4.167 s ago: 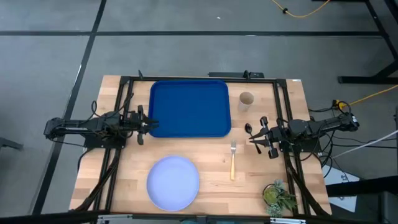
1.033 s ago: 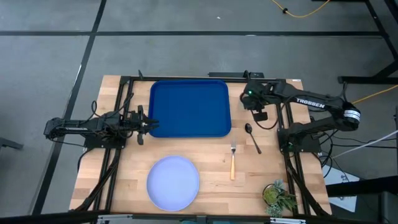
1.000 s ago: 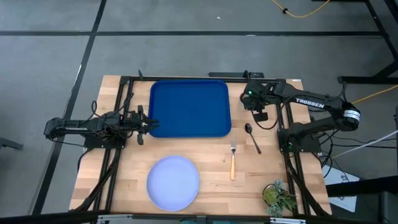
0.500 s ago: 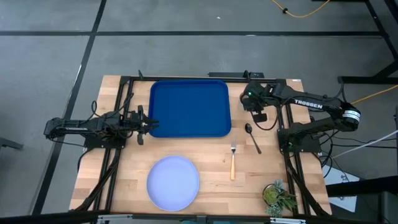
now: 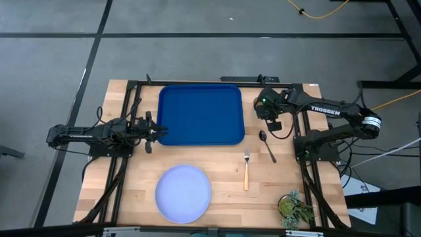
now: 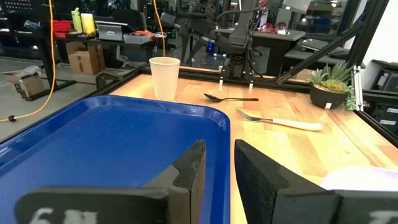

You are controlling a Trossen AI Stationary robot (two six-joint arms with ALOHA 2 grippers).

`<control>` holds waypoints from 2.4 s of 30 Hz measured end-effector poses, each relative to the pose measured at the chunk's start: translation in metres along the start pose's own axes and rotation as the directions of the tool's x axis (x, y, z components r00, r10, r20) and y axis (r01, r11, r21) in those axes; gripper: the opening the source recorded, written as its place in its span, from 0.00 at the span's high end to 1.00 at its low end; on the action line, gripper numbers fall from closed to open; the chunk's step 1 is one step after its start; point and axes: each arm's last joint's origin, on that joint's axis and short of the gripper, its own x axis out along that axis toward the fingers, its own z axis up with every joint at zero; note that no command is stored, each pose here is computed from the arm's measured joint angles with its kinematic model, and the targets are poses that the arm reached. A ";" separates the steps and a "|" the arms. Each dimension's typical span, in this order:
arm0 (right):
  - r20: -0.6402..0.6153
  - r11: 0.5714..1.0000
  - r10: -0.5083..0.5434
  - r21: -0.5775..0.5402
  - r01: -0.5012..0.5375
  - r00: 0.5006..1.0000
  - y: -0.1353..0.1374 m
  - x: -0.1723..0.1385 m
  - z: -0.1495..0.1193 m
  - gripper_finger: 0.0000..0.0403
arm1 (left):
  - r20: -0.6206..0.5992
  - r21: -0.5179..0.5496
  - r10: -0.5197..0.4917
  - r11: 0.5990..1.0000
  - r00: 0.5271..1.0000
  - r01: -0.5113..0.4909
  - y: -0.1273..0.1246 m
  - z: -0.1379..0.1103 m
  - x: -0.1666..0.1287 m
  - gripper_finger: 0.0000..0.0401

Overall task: Pick and place plate/cup/fork/spoon on tray
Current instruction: Put the beige cup on the blue tray

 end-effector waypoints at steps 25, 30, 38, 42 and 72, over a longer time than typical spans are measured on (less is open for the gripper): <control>0.067 0.998 -0.054 -0.037 0.057 0.996 -0.008 -0.009 0.009 0.85 | 0.000 0.000 0.000 1.000 1.000 0.000 0.000 0.000 0.000 0.80; 0.068 0.998 -0.058 -0.029 0.060 0.996 -0.009 -0.007 0.008 0.85 | 0.000 0.000 0.000 1.000 1.000 0.000 0.000 0.000 0.000 0.80; 0.037 0.998 -0.062 0.003 0.062 0.997 -0.009 0.006 -0.002 0.85 | 0.000 0.000 0.000 1.000 1.000 0.000 0.000 0.000 0.000 0.80; 0.048 0.996 -0.086 0.007 0.086 0.995 -0.011 0.005 -0.001 0.85 | 0.000 0.000 0.000 1.000 1.000 0.000 0.000 0.000 0.000 0.80; 0.167 0.953 -0.296 -0.021 0.304 0.940 -0.016 -0.014 0.030 0.98 | 0.000 0.000 0.000 1.000 1.000 0.000 0.000 0.000 0.000 0.80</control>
